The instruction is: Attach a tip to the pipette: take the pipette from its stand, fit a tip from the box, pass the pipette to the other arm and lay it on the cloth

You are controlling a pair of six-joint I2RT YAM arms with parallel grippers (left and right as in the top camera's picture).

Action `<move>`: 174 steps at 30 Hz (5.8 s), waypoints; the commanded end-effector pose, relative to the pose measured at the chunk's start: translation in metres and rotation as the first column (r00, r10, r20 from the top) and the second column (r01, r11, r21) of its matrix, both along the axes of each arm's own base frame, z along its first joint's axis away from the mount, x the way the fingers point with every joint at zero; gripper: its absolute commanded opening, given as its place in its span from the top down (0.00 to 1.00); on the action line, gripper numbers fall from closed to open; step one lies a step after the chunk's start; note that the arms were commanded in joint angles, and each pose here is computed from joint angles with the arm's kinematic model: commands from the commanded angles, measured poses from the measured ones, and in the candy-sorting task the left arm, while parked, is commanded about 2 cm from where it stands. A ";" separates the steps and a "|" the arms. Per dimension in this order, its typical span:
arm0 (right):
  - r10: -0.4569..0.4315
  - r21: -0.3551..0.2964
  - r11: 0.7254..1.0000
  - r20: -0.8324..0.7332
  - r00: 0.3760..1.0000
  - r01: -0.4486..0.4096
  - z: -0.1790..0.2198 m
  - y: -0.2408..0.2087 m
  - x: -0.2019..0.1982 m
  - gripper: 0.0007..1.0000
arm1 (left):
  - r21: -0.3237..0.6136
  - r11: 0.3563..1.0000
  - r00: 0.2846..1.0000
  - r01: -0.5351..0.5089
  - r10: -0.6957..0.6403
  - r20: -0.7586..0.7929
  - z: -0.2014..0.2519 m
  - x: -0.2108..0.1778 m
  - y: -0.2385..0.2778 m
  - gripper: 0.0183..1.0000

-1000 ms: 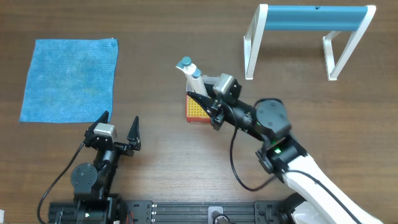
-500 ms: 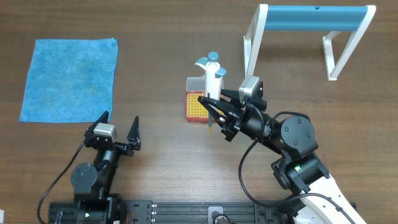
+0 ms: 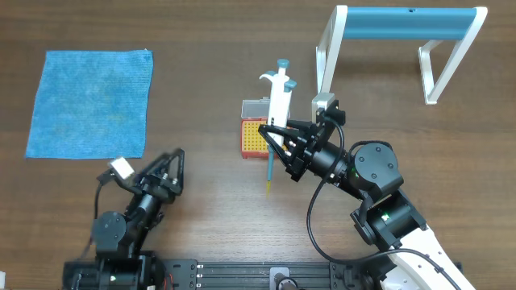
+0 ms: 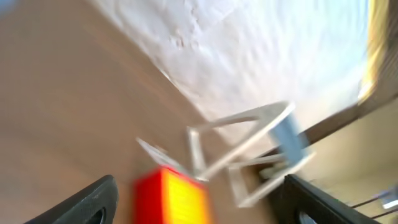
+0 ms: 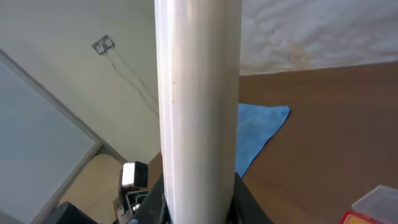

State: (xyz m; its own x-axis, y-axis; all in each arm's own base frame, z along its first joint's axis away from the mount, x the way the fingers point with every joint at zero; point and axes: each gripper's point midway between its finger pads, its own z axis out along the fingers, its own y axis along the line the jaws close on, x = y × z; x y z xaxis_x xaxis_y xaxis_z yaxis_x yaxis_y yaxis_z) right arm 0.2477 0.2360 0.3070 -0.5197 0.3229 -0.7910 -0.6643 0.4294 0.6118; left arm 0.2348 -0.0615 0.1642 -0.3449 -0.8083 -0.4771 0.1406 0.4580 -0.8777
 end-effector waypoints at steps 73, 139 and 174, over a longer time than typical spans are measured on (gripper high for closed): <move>0.377 0.150 0.924 -0.211 0.902 -0.351 0.009 0.032 -0.066 0.03 | 0.156 0.322 0.283 0.934 -0.932 0.226 0.171 0.005 -0.182 0.99; -0.897 -0.659 0.354 -0.039 0.441 0.663 -0.142 -0.281 0.053 0.03 | 0.280 0.816 0.607 0.505 -0.106 -0.788 0.008 0.080 0.041 0.99; -0.897 -0.660 0.354 -0.039 0.441 0.662 -0.142 -0.281 0.053 0.03 | 0.383 0.617 0.227 0.687 0.319 -0.920 -0.045 0.146 0.236 0.99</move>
State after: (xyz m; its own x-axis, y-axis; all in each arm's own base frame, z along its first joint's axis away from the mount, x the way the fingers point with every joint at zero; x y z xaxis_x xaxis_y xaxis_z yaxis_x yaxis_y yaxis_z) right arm 0.2975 -0.0402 0.1529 -0.5190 0.3847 -0.7633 0.3588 0.9086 0.2139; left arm 0.3732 0.1447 0.1331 -0.9427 -0.3309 0.0419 -0.3312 0.9436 0.0004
